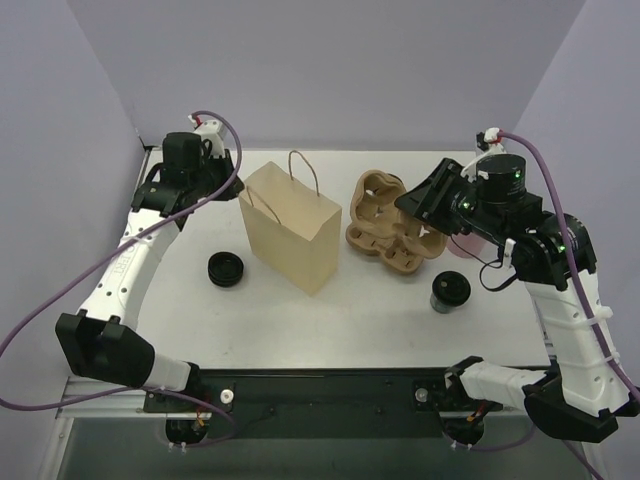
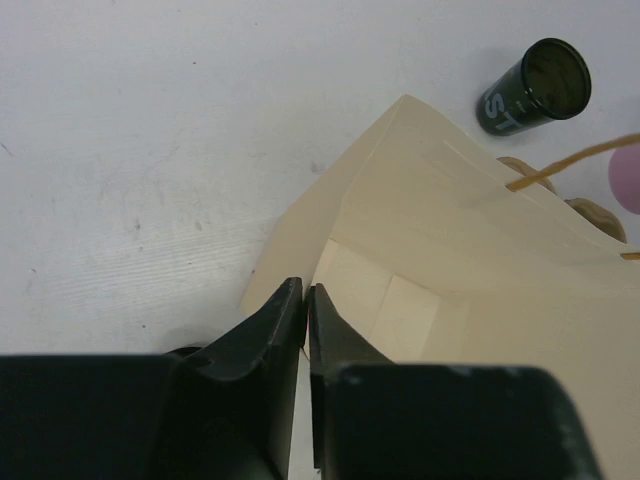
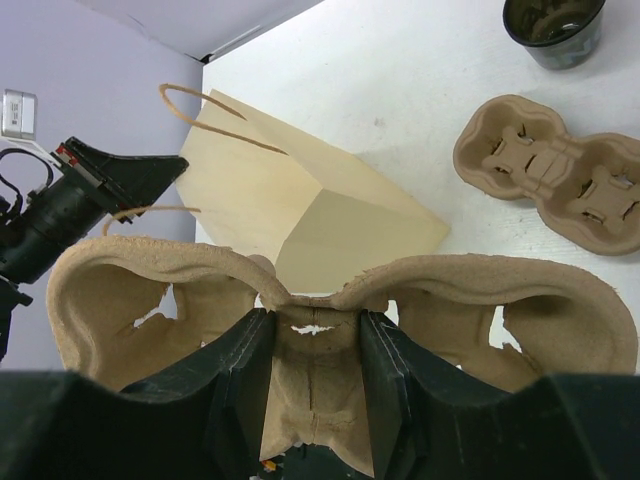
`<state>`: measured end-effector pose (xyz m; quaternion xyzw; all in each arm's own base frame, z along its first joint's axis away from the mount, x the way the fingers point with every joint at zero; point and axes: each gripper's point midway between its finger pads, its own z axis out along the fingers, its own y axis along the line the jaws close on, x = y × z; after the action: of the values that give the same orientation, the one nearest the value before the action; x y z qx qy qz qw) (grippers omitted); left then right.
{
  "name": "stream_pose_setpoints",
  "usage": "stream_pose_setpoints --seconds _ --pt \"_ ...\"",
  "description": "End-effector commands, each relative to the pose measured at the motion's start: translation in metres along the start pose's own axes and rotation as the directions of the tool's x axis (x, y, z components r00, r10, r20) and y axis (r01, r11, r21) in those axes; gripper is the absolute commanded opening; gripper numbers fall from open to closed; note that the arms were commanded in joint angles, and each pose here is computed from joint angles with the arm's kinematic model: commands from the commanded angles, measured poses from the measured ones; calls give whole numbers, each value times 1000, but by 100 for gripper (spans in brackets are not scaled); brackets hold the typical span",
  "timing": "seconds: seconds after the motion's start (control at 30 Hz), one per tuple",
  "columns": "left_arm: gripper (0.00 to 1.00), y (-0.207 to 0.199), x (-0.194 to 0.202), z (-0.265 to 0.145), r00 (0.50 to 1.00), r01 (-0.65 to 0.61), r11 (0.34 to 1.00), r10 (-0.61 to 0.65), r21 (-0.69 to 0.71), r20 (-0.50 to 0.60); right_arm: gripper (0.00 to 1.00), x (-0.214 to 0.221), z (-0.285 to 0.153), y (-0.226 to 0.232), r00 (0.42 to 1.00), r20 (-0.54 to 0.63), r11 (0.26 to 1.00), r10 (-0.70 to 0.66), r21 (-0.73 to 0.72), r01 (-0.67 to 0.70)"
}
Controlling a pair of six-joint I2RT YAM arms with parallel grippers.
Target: Pack the takeout coffee
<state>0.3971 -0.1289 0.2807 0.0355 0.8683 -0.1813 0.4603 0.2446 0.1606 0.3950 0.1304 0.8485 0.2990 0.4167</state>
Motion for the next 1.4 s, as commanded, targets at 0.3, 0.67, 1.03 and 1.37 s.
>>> stream_pose_setpoints --seconds 0.3,0.67,1.03,1.37 --pt "0 -72 42 -35 985 174 967 -169 184 -44 33 -3 -11 16 999 -30 999 -17 -42 15" --pt "6 -111 58 -66 961 277 919 -272 280 -56 33 15 -2 70 995 -94 991 -15 -136 2" --pt "21 -117 52 -89 957 286 902 -289 324 -41 33 64 31 119 985 -171 983 10 -178 -41" --pt "26 -108 82 -104 928 368 873 -365 319 -71 32 85 49 100 991 -124 997 42 -63 -50"
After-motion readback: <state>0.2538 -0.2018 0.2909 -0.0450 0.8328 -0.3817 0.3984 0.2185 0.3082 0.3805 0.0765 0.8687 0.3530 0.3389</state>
